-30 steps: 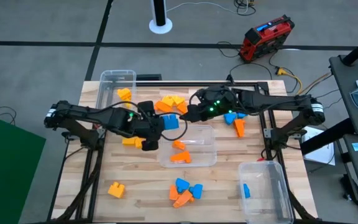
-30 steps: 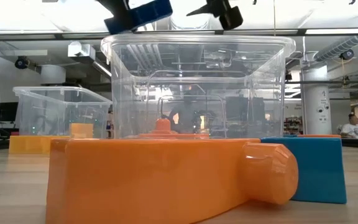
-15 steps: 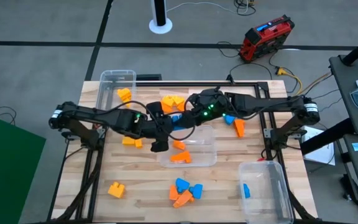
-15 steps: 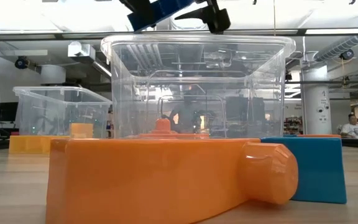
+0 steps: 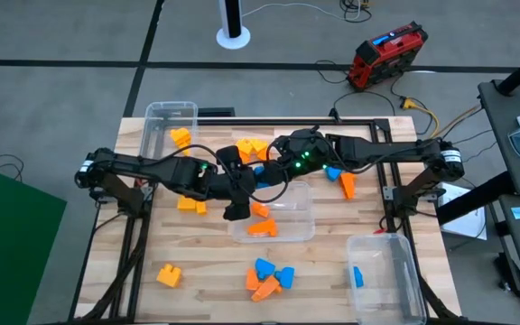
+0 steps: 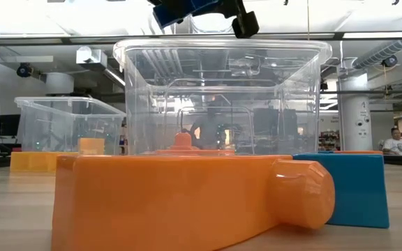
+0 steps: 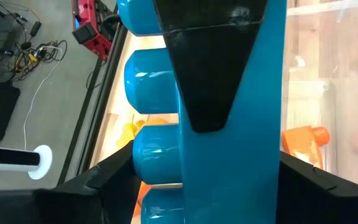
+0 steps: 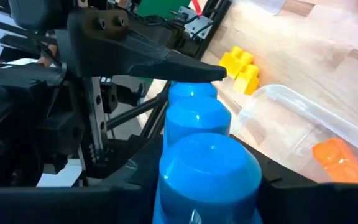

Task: Sort blocks
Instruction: Put the blue game piece into the bottom right transparent bin, then put the orange game piece into the middle transparent bin

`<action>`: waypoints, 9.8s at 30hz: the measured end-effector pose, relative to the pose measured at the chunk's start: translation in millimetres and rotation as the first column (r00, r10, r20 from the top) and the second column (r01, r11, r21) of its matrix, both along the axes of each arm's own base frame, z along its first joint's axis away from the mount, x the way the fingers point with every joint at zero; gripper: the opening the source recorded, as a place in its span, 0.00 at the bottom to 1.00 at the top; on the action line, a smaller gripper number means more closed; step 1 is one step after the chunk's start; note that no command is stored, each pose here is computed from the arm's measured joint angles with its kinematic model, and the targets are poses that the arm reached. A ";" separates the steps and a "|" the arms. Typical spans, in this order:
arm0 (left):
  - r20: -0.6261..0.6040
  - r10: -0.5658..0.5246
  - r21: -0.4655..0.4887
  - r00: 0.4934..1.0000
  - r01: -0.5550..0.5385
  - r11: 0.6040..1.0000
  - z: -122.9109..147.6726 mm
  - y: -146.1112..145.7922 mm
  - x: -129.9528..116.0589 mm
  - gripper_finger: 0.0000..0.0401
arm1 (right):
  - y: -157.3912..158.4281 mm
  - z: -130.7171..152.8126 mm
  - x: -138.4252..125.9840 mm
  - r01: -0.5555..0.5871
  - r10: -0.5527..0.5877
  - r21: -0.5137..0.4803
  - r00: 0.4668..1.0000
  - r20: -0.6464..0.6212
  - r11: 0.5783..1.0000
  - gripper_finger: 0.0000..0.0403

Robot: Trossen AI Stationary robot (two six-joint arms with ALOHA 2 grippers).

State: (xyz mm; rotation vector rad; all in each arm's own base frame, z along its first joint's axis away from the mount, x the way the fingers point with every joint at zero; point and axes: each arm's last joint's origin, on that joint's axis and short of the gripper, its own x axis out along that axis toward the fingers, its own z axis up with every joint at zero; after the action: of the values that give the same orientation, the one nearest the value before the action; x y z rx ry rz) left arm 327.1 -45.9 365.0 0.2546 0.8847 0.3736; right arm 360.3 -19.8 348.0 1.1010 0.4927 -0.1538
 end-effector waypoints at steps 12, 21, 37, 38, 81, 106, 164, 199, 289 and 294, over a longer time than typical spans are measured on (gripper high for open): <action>0.032 0.025 -0.029 0.999 -0.024 0.999 2.6 -0.1 -0.1 0.67 | 0.0 10.2 -21.8 -0.011 0.009 -0.026 0.998 -0.062 1.000 0.31; -0.038 -0.022 0.031 0.999 0.024 0.999 3.4 1.2 -7.3 0.67 | 2.9 14.3 -57.9 -0.023 0.021 -0.005 0.970 -0.240 1.000 0.31; 0.053 -0.036 0.028 0.998 0.034 0.999 37.8 13.0 -42.3 0.67 | 62.2 31.1 -146.1 -0.191 0.252 0.164 0.715 -0.652 0.968 0.31; 0.061 -0.031 0.026 0.998 0.029 0.999 39.8 14.6 -44.5 0.67 | 69.4 31.7 -149.8 -0.231 0.289 0.176 0.692 -0.662 0.957 0.31; 0.098 0.137 -0.287 0.986 -0.104 0.952 53.3 42.6 -75.7 0.67 | 147.5 36.0 -181.3 -0.256 0.154 -0.024 0.652 -0.742 0.966 0.41; -0.372 -0.059 -0.309 0.926 -0.063 0.949 -17.5 171.8 -52.8 0.67 | 128.5 63.2 -174.1 -0.074 -0.217 -0.617 0.898 -0.383 0.783 0.03; -0.334 -0.473 -0.298 0.816 0.385 0.874 -183.8 264.1 -41.3 0.67 | 43.4 63.9 -146.9 0.243 -0.485 -0.497 0.753 -0.444 0.833 0.03; -0.370 -0.437 -0.424 0.820 0.270 0.865 -220.8 256.5 -47.6 0.66 | 41.5 64.5 -144.9 0.269 -0.495 -0.485 0.755 -0.430 0.832 0.03; 0.168 -0.304 -0.561 0.938 0.344 0.753 -32.9 68.3 21.8 0.43 | 43.6 68.8 -135.5 -0.090 -0.273 -0.647 0.856 -0.439 0.757 0.03; 0.197 -0.270 -0.572 0.943 0.334 0.749 -35.0 68.8 24.7 0.48 | 43.6 68.8 -135.5 -0.090 -0.274 -0.648 0.856 -0.439 0.756 0.03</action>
State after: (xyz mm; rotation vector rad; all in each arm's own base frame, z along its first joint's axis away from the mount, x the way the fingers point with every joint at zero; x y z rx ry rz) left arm 351.8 22.9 330.0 -0.2134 0.8008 -0.2107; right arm 224.8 23.8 416.9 0.3673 0.7855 -0.6798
